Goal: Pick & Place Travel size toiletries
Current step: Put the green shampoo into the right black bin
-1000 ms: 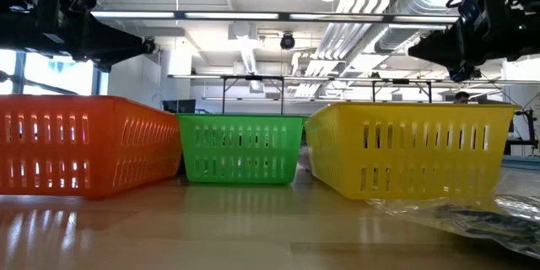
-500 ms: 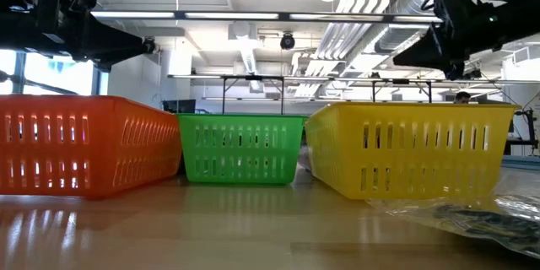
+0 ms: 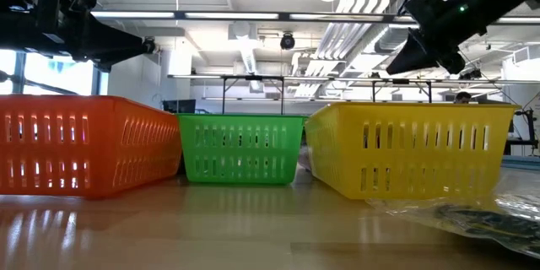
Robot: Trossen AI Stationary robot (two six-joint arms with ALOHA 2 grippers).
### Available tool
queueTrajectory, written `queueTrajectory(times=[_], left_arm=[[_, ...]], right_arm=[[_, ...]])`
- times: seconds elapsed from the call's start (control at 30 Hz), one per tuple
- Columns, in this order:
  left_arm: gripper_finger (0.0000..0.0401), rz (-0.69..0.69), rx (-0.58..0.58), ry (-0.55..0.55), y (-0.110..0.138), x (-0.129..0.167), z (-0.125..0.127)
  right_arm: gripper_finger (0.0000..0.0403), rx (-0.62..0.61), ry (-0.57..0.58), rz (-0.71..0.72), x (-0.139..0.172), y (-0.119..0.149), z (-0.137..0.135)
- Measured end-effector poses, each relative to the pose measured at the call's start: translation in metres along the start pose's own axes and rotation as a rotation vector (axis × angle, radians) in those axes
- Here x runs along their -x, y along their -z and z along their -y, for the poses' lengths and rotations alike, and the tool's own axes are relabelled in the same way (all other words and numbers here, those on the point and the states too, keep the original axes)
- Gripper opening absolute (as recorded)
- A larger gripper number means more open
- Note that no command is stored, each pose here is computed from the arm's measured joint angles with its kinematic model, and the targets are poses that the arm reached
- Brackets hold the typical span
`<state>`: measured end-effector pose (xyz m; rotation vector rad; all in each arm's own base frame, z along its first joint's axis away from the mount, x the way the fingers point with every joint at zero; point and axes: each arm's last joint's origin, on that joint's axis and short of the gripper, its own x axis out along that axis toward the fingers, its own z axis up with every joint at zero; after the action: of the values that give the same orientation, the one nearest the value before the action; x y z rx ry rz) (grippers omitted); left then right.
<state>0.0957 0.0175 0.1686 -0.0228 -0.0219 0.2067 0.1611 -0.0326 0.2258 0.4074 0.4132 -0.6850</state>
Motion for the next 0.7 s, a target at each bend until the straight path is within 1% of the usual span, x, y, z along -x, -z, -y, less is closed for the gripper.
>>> queueTrajectory(times=[0.3, 0.5, 0.7], left_arm=[[0.0152, 0.0, 0.0, 0.0, 0.0, 0.0, 0.0], [0.0152, 0.0, 0.0, 0.0, 0.0, 0.0, 0.0], [0.0152, 0.0, 0.0, 0.0, 0.0, 0.0, 0.0]], right_arm=[[0.0002, -0.043, 0.111, -0.172, -0.011, -0.006, -0.01], [0.0002, -0.149, 0.209, -0.266, -0.015, 0.0, -0.009], [0.0002, -0.257, 0.343, -0.357, -0.017, 0.013, -0.002]])
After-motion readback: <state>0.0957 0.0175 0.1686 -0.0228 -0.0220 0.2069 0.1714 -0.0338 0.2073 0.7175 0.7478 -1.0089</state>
